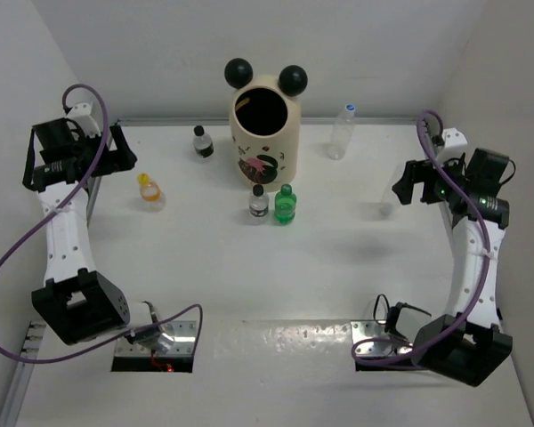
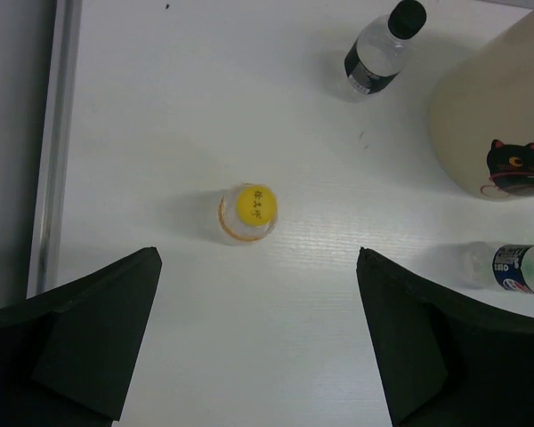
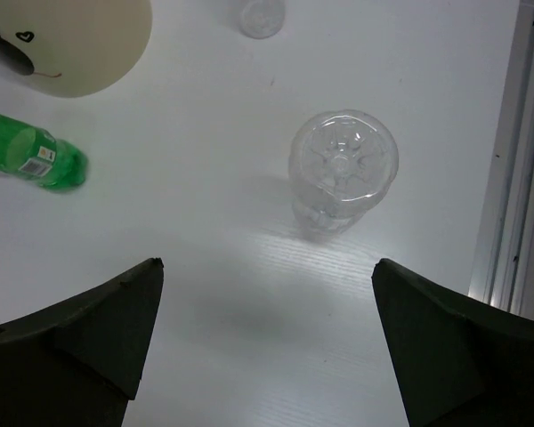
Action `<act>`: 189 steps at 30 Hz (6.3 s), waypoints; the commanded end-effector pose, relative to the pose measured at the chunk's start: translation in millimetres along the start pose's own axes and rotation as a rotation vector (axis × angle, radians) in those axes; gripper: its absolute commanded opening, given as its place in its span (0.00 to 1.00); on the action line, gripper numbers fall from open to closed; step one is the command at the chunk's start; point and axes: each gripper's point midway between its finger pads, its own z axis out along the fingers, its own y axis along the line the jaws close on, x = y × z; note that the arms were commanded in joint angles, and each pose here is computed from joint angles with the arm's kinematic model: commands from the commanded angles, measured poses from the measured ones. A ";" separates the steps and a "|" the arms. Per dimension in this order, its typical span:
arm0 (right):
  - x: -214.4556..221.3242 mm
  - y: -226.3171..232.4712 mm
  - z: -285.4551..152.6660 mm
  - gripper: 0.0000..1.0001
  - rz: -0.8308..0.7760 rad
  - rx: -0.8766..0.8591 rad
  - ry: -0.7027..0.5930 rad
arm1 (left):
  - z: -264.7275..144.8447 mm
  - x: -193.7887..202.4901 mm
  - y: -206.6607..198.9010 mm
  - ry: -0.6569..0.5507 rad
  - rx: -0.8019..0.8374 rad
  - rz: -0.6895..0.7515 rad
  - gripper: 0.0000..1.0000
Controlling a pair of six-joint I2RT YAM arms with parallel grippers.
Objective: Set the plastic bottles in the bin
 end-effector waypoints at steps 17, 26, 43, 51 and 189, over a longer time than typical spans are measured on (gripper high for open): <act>49.5 -29.2 44.3 0.99 -0.113 0.165 -0.284 | -2.0 -29.6 -7.0 -0.118 0.051 0.040 0.99; 51.8 -27.9 63.6 0.99 -0.092 0.094 -0.378 | 11.0 -26.7 -7.5 -0.091 0.083 0.030 0.99; 0.2 -51.3 88.1 0.95 -0.051 0.066 -0.541 | 32.9 -14.1 -3.5 -0.034 0.107 0.006 0.99; -3.2 -47.6 96.7 0.81 -0.080 0.040 -0.572 | 42.8 -8.8 -2.3 -0.014 0.118 -0.023 0.99; -199.1 191.3 92.6 1.00 -0.388 -0.328 -0.663 | 86.2 17.8 -51.7 -0.337 0.398 0.201 0.19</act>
